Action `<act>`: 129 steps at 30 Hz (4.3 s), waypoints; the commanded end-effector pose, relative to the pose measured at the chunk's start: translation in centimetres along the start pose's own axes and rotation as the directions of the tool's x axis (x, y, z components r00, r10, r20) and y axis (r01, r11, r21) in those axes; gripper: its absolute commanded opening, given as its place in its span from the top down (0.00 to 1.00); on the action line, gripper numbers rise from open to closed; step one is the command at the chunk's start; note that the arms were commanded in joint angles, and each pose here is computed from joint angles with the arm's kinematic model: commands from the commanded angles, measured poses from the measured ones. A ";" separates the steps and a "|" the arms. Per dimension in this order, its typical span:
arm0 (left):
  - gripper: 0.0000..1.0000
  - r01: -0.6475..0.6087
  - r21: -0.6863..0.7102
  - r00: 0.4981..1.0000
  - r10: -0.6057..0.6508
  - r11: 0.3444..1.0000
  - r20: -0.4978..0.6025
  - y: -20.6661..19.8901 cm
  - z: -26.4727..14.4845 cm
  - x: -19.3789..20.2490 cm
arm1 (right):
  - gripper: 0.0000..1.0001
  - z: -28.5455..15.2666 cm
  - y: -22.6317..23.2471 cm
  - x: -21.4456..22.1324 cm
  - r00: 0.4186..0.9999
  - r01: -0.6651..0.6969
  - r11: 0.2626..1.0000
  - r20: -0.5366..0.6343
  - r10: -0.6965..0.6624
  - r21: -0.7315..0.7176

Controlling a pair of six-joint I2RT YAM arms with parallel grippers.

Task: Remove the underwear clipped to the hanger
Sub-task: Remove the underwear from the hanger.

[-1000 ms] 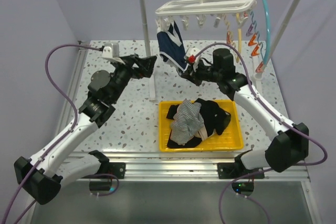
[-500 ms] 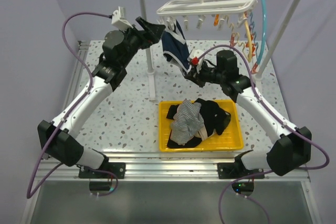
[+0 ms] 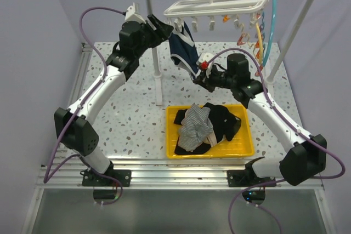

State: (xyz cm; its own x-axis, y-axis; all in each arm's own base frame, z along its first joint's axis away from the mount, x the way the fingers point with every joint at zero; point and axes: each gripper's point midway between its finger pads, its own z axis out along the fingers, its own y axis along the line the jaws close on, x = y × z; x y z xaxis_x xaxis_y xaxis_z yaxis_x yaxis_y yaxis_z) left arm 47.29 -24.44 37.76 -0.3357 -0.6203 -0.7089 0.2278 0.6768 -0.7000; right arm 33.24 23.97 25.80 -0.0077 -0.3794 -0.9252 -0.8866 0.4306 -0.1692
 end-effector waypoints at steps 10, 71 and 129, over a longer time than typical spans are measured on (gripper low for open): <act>0.36 -0.045 0.029 0.998 0.044 0.999 0.055 -1.5 2.5 -2.6 | 1.00 -0.7 0.7 -1.0 0.999 0.016 1.000 0.037 -0.015 -0.023; 1.00 -0.098 0.164 0.980 0.066 0.982 0.189 -5.2 3.7 -5.9 | 1.00 0.2 0.0 -0.1 0.999 -0.031 0.999 0.033 0.032 -0.029; 0.48 -0.233 0.004 0.968 0.231 0.973 0.098 -3.3 6.5 -3.3 | 1.00 3.8 -3.8 0.4 0.961 0.265 0.963 -0.090 -0.260 0.056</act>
State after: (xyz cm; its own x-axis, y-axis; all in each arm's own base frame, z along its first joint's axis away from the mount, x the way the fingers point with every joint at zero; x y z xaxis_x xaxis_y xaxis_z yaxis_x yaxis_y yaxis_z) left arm 53.76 -27.00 38.98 -0.2322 -0.4854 -0.8429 0.2502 0.8076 -0.5341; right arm 38.71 25.31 23.35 0.1413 -0.5636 -0.8139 -0.8398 0.3671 -0.4000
